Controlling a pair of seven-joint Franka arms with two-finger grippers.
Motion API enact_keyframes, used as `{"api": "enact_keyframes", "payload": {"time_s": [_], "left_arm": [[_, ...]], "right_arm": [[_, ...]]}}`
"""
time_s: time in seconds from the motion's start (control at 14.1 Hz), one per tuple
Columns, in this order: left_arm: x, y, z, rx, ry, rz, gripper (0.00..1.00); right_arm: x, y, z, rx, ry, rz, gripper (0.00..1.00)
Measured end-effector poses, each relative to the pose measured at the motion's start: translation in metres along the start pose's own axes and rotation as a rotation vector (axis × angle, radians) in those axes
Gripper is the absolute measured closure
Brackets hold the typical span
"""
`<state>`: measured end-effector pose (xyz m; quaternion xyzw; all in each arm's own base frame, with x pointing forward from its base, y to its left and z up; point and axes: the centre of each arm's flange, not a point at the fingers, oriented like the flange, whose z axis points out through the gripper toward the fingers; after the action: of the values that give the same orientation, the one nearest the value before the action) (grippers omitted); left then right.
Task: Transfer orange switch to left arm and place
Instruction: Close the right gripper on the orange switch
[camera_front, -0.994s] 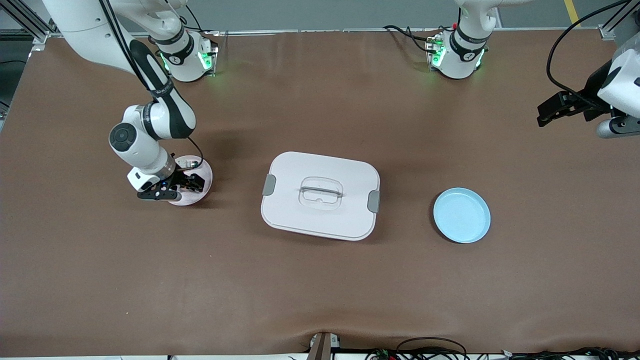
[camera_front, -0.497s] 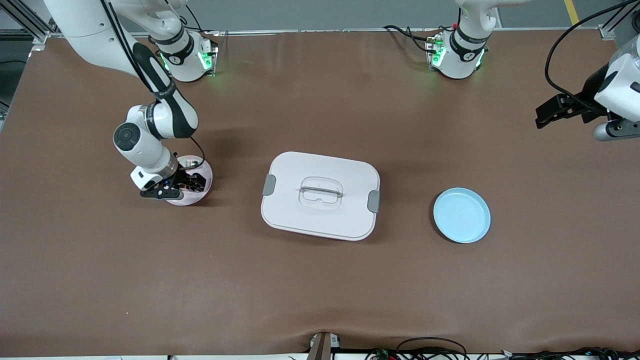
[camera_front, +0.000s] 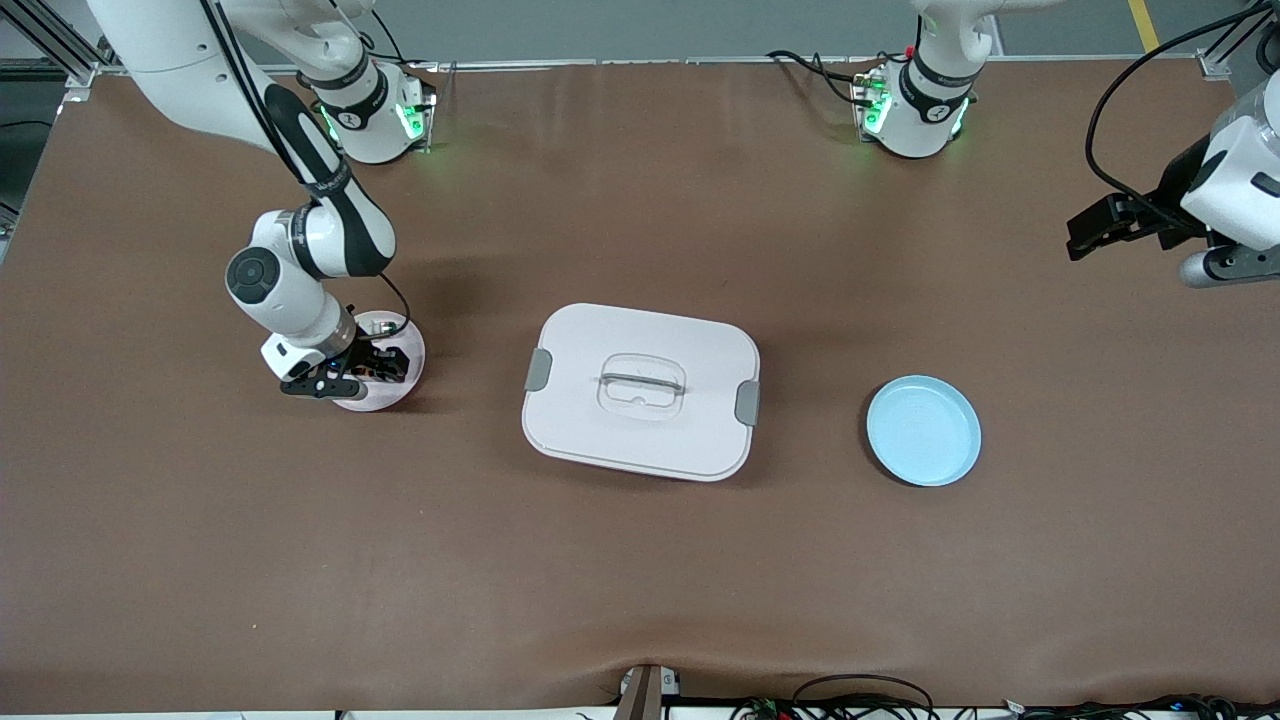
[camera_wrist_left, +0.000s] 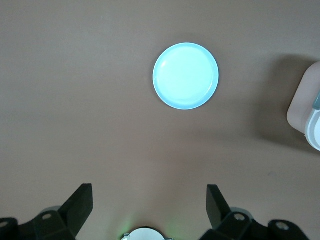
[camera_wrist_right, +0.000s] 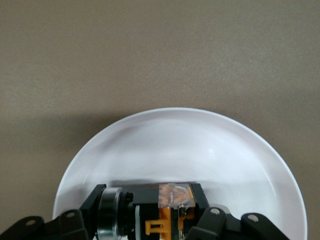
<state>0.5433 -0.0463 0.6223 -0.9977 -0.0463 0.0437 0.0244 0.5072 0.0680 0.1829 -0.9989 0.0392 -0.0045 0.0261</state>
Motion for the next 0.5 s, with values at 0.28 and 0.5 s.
{"api": "enact_keyframes", "payload": {"time_s": [0.28,0.5], "left_arm": [[0.004,0.001,0.004,-0.001,-0.003,0.001,0.0],[0.005,0.001,0.006,-0.001,-0.005,0.001,0.0]], "right_arm": [[0.025,-0.041,-0.073,0.007,-0.125,0.105,0.28],[0.041,-0.097,-0.146,0.013,-0.186,0.195,0.28]]}}
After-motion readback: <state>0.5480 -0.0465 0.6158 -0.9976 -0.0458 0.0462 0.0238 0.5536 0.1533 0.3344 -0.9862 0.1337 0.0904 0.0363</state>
